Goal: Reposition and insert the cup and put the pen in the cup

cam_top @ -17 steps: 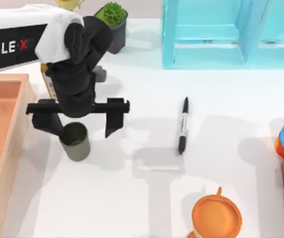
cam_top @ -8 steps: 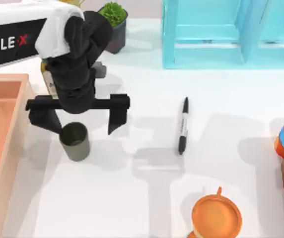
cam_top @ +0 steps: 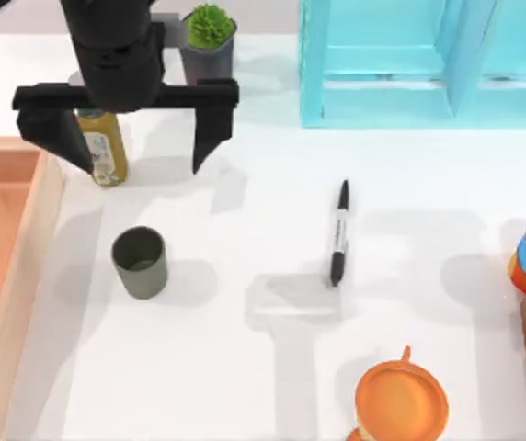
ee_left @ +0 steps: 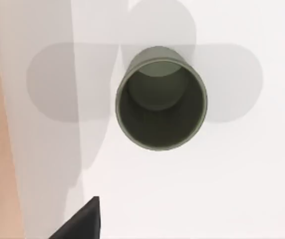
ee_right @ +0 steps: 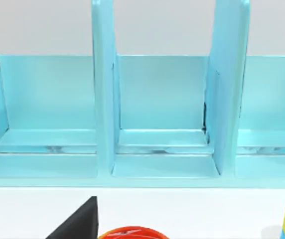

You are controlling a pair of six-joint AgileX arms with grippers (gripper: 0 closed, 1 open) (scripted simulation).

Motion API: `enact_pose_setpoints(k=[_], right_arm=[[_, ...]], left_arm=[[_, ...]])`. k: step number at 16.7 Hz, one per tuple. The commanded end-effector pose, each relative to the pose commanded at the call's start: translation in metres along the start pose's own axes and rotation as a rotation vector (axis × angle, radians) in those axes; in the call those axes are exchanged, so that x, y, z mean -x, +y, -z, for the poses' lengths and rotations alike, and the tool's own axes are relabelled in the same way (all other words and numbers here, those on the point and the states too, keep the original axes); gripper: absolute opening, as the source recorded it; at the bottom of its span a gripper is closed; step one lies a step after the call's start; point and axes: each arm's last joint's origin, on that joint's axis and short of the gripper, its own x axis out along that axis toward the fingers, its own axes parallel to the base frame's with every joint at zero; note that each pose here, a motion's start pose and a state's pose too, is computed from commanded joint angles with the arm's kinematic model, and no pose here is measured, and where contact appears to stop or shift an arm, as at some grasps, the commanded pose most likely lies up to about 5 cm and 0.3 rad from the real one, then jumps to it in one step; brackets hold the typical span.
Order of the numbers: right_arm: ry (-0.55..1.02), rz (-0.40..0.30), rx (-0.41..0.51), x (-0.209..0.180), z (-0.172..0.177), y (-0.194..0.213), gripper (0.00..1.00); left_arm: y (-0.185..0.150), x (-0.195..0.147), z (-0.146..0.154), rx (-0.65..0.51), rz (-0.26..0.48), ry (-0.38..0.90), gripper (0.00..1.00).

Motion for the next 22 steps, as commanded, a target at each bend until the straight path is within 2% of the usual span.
enact_pose_setpoints(k=[4,11,14,17,22], right_arm=[[0.000,0.000,0.000,0.000,0.000,0.000,1.00],[0.000,0.000,0.000,0.000,0.000,0.000,1.00],[0.000,0.000,0.000,0.000,0.000,0.000,1.00],[0.000,0.000,0.000,0.000,0.000,0.000,1.00],[0.000,0.000,0.000,0.000,0.000,0.000,1.00]], left_arm=[[0.004,0.030,0.007,-0.003,0.004,-0.009,1.00],[-0.004,0.024,-0.001,-0.001,0.018,-0.008,1.00],[-0.033,0.003,-0.021,-0.023,0.054,0.001,1.00],[-0.076,-0.035,-0.041,-0.064,0.099,0.019,1.00],[-0.139,-0.095,-0.052,-0.135,0.172,0.040,1.00]])
